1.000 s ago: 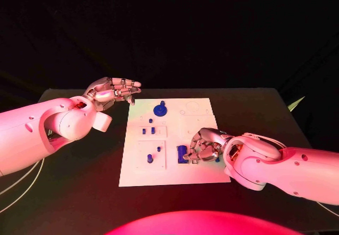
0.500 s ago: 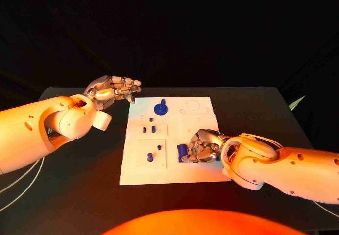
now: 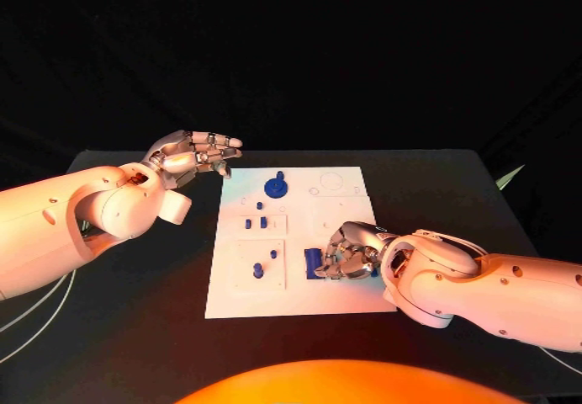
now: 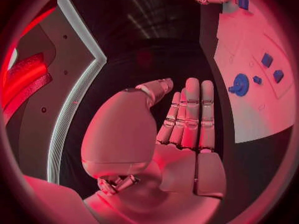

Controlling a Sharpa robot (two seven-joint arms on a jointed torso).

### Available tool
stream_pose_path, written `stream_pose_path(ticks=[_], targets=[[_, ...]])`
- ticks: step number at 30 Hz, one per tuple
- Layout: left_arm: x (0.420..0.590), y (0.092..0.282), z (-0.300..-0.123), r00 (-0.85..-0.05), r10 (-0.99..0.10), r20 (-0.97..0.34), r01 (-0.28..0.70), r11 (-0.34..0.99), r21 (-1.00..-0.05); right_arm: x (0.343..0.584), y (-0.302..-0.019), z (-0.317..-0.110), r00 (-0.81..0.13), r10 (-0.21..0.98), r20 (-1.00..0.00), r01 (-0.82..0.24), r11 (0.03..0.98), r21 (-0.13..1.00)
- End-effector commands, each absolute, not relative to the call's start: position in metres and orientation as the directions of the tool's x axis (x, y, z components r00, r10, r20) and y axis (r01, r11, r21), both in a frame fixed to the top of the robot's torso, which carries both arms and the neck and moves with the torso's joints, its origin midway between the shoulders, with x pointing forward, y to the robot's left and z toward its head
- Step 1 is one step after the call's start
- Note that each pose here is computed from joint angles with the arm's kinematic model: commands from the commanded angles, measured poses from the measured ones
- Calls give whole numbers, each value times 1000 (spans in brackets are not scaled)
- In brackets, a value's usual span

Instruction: Assemble the parts on the task board

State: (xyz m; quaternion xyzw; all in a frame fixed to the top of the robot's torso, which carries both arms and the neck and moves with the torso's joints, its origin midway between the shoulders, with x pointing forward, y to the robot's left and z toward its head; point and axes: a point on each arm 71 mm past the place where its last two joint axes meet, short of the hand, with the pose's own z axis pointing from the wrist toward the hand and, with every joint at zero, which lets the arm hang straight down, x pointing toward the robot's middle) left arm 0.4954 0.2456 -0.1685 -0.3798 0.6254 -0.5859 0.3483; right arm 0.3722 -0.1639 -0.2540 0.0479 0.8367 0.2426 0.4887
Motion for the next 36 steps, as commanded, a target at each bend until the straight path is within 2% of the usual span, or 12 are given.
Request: stream_pose_path(ticks=[1,6,14,22,36], targets=[[495,244,-168,-476,-879,17,-65,16,-998,372,-167,-251,-485,337,-807,-166,871,463],[495,245,-168,-475,-880,17,-65,16,-998,370,-178,-244,-466,398,-790,-140,849,510],[495,244,-167,-475,-880,17,-64,15,-998,373,-219,-230,-399,447,-801,-81,853,516],[495,243,-167,-478,-878,18,-64,14,-998,373,-249,-233,-361,365,-858,-83,904,420],[495,244,-167,-477,-879,18,-64,15,-998,367,-257,-254,-376,267,-887,-61,948,311]])
